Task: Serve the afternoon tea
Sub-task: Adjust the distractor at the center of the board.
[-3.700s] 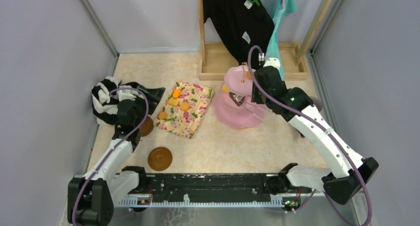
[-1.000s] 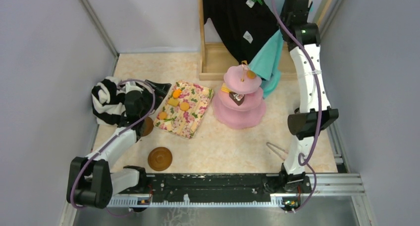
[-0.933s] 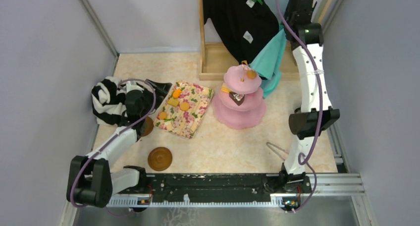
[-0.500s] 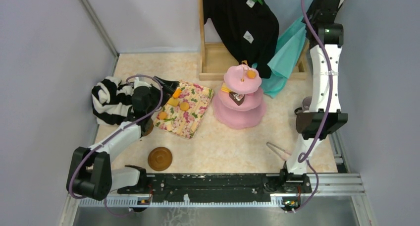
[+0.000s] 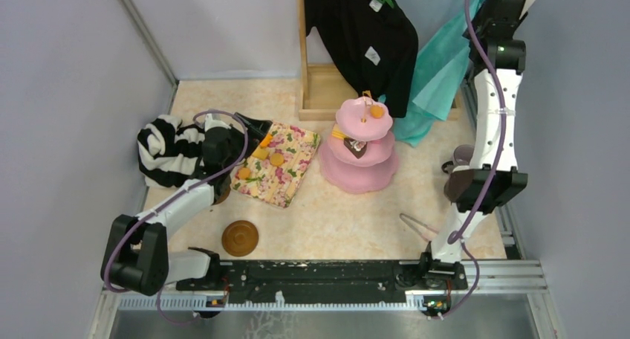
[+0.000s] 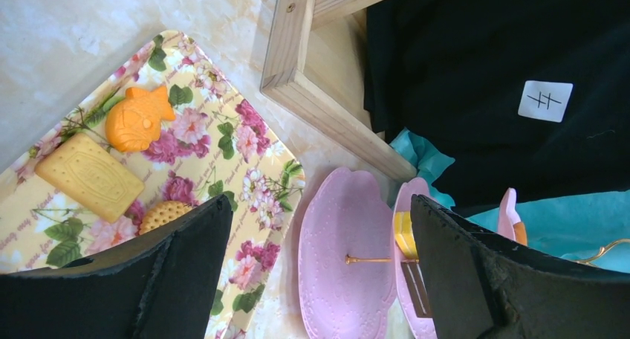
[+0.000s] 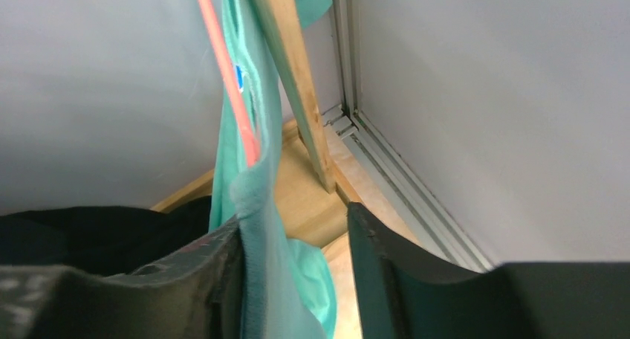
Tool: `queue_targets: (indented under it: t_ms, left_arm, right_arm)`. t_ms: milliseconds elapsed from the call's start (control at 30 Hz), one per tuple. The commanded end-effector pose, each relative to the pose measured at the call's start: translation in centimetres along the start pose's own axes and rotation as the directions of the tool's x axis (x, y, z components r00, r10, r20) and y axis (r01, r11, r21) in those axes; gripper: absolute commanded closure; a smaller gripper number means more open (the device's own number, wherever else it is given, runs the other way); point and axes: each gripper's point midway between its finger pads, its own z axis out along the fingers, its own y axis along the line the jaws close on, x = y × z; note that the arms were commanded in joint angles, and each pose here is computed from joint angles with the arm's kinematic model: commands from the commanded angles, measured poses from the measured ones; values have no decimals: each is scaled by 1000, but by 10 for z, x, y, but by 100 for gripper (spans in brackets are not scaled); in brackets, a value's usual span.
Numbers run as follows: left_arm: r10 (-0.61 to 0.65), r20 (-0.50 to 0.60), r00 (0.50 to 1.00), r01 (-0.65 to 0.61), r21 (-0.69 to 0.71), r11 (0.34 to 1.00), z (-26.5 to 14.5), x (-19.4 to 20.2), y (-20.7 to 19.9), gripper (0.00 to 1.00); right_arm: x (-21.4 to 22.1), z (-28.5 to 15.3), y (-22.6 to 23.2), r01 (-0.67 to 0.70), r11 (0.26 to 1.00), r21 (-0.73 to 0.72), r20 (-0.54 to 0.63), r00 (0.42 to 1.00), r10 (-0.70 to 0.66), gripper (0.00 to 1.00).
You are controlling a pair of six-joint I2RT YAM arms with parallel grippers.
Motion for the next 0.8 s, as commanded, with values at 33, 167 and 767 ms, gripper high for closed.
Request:
queue_targets:
  t_ms: [33, 167, 767]
  left_arm:
    - [19, 35, 999, -21, 49, 999, 3, -11, -19, 6]
    - [15, 33, 999, -17, 55, 998, 3, -10, -20, 6]
    - [37, 57, 998, -42, 96, 994, -19, -18, -31, 5]
  right_arm:
    - [-51, -39, -22, -102, 994, 29, 157, 983, 97, 50]
    - [-56, -53, -19, -124, 992, -15, 168, 978, 125, 41]
    - [-52, -134, 1, -117, 988, -102, 202, 970, 135, 30]
